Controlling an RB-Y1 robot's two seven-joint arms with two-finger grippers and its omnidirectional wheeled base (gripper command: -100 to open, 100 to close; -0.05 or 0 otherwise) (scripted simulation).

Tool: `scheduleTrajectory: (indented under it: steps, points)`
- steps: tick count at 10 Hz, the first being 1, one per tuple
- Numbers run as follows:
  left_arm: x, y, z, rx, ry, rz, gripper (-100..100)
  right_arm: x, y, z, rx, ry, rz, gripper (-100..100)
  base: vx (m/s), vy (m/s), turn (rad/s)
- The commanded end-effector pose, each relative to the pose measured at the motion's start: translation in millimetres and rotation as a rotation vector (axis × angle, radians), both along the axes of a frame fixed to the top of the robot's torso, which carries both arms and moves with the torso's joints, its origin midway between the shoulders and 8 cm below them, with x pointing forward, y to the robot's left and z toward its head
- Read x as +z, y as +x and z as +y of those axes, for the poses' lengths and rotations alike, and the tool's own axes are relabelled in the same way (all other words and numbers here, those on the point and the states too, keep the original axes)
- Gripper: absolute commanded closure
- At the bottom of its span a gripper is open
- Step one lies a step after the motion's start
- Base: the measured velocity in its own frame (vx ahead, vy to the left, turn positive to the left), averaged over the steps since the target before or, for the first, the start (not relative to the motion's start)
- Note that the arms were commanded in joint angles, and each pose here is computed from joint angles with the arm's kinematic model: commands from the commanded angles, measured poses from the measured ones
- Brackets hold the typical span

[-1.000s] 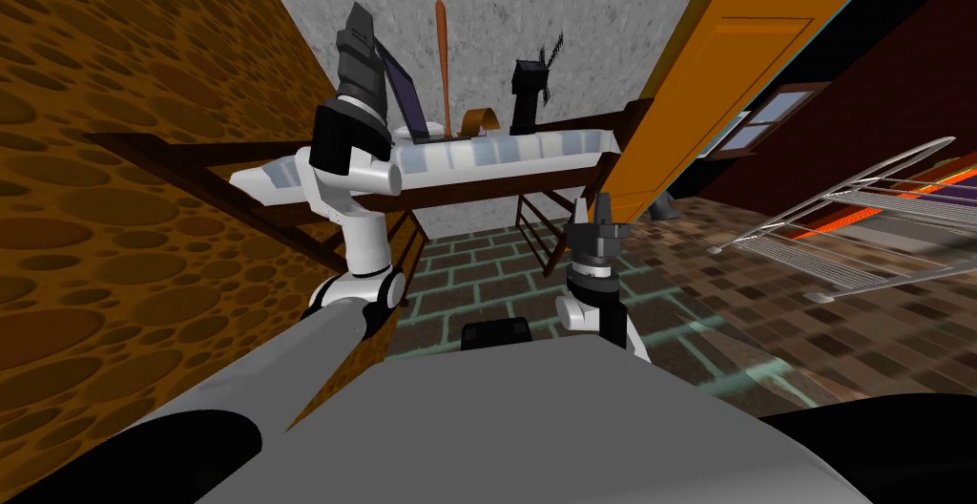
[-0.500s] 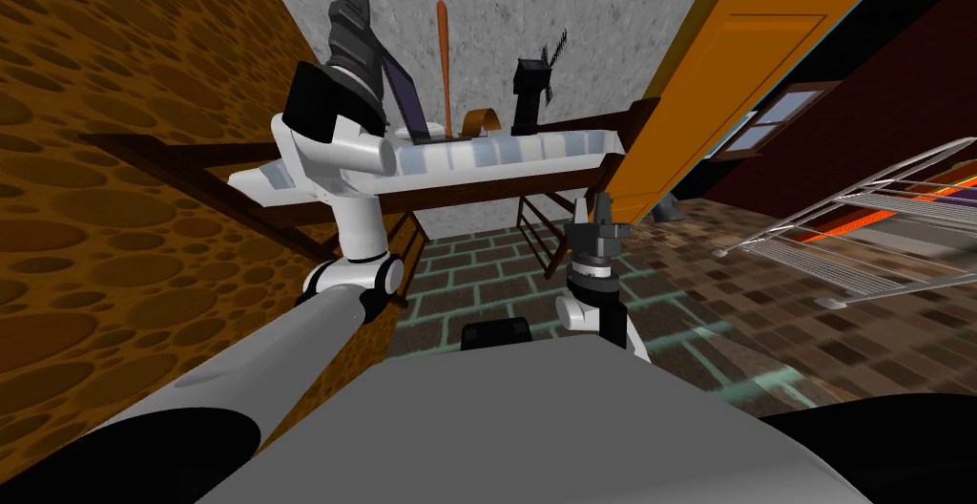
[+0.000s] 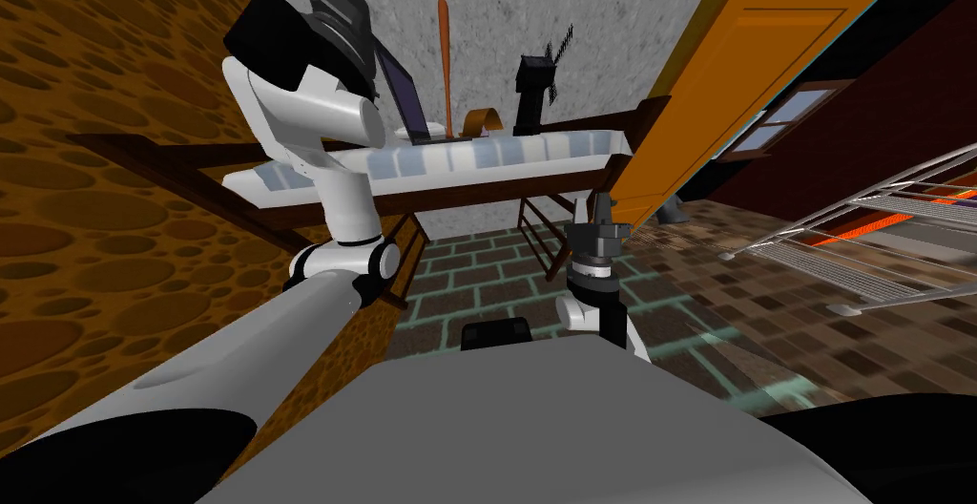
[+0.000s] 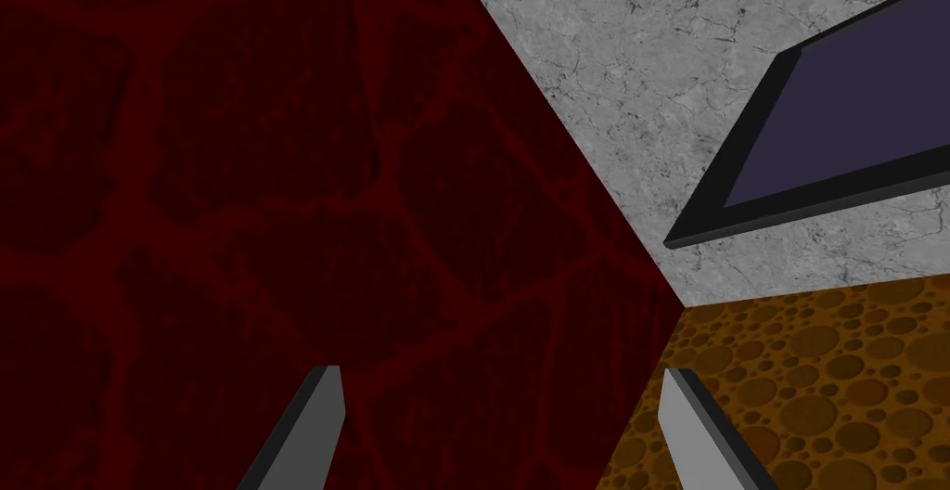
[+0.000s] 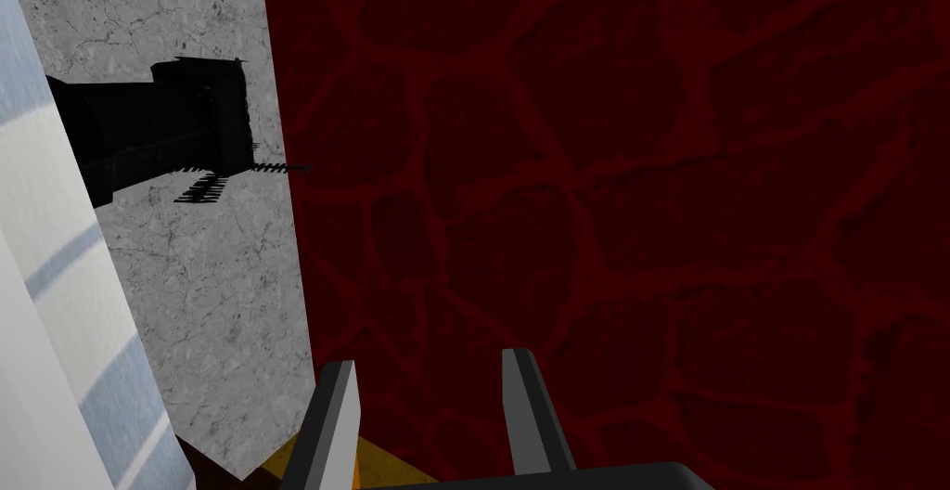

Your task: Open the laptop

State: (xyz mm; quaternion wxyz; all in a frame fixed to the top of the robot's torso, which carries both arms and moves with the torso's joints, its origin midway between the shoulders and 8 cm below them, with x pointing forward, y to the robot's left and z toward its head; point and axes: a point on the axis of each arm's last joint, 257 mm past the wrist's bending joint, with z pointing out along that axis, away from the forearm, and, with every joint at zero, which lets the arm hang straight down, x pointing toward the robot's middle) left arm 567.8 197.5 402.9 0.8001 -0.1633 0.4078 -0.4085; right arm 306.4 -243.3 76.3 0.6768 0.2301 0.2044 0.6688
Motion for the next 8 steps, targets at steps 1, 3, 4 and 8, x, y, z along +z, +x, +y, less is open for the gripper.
scheduleTrajectory:
  steps: [1,3,4,8]
  points:
    - [9.8,8.7,3.2,0.013,-0.013,0.054,-100,0.0,0.0,0.0,0.000,0.000,0.000,0,0.049,0.011,0.025]
    - [21.6,3.2,-0.6,0.012,-0.018,0.056,-100,0.0,0.0,0.0,0.000,0.000,0.000,0,0.042,0.003,0.009]
    - [24.0,12.1,3.6,0.020,-0.027,0.098,-100,0.0,0.0,0.0,0.000,0.000,0.000,0,0.056,0.003,0.024]
    - [41.5,10.1,2.0,0.025,-0.045,0.151,-100,0.0,0.0,0.0,0.000,0.000,0.000,0,0.057,0.007,0.013]
